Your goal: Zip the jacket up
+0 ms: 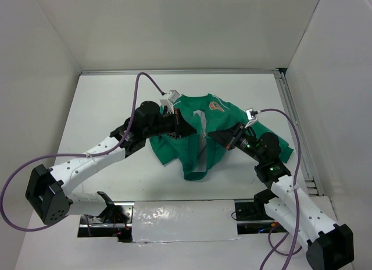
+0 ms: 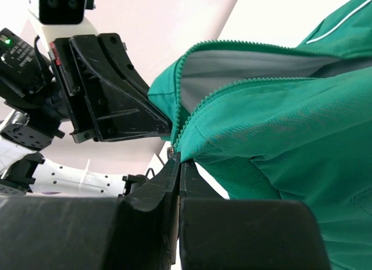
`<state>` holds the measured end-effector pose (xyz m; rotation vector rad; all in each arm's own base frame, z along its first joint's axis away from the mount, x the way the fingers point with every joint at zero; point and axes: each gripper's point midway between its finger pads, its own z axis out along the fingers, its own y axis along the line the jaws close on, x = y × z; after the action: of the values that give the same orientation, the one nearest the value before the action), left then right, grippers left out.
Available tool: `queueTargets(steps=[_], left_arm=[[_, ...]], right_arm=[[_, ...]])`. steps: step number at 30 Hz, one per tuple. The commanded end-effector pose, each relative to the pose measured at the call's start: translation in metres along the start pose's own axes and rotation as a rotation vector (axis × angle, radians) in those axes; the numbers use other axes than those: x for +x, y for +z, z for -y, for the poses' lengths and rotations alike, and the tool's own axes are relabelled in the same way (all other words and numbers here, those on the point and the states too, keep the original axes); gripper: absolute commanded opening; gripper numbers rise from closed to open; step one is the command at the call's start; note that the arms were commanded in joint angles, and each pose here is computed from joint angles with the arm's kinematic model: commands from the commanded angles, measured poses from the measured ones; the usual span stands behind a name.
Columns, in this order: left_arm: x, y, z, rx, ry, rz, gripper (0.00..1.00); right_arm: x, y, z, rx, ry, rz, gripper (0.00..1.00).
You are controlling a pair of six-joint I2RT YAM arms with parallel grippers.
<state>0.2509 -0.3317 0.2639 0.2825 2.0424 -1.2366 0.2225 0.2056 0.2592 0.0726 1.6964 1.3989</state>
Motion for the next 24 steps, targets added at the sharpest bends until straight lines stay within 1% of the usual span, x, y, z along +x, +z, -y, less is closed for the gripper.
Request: queueTargets(steps=[1, 8, 16, 24], left_arm=[[-0.0133, -0.0032, 0.0143, 0.052, 0.016, 0.045, 0.0], [-0.0138, -0.0026, 0.0171, 0.067, 0.013, 0.042, 0.0], [-0.0127, -0.0008, 0.0125, 0.046, 0.005, 0.043, 0.0], [-0.015, -0.0017, 0.0116, 0.033, 0.0, 0.05, 0.0]], right_arm=[[-0.0191, 0.001, -0.0278, -0.091, -0.046, 0.054, 0.0], [-0.0244, 0.0084, -0.0285, -0.079, -0.068, 0.04, 0.0], [-0.0208, 0.0037, -0.0315, -0.098, -0.059, 0.041, 0.0], [-0.0179, 0.0014, -0.0259, -0.067, -0.054, 0.033, 0.0]])
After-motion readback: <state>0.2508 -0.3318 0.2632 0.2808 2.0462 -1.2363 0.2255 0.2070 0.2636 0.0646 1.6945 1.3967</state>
